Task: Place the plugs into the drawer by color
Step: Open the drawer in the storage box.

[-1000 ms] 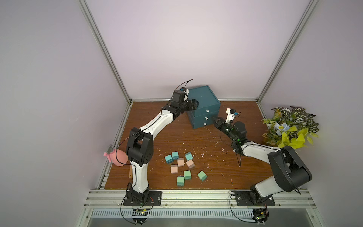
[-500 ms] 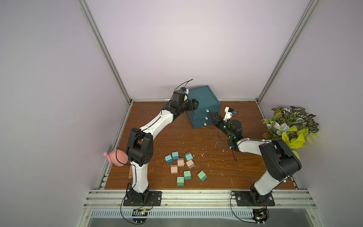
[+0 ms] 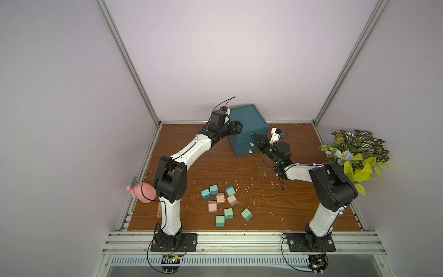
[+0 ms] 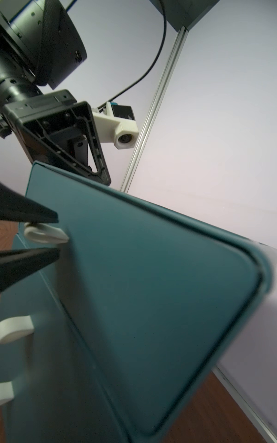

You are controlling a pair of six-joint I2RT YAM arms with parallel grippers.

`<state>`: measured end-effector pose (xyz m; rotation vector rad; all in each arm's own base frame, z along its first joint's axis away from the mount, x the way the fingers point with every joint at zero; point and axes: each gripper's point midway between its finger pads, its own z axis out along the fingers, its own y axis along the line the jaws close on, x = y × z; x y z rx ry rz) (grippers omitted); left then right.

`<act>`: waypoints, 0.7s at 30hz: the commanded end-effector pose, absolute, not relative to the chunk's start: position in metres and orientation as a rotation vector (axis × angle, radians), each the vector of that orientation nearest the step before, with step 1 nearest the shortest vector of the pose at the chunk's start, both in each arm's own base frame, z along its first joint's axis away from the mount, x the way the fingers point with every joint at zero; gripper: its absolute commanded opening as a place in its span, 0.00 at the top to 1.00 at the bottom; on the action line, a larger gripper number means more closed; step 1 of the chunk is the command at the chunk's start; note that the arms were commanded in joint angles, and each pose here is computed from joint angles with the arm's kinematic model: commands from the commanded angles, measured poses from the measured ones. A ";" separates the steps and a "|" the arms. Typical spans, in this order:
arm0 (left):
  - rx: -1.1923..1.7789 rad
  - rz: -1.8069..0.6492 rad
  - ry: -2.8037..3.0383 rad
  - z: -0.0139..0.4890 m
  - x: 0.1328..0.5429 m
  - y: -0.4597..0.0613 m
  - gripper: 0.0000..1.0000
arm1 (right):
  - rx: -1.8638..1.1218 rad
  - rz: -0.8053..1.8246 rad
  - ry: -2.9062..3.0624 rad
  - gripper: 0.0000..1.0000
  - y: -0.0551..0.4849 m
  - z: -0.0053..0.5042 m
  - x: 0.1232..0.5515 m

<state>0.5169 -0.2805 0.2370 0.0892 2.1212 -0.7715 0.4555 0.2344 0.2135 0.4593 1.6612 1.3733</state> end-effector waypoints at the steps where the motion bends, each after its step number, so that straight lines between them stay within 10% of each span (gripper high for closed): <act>1: 0.095 -0.749 2.137 0.227 0.523 -0.279 0.20 | 0.429 1.402 1.599 0.80 0.237 0.236 0.457; 7: 0.092 -0.749 2.139 0.224 0.525 -0.279 0.20 | 0.425 1.403 1.603 1.00 0.236 0.234 0.455; 21: 0.082 -0.764 2.147 0.216 0.531 -0.284 0.20 | 0.356 1.287 1.677 1.00 0.216 0.226 0.403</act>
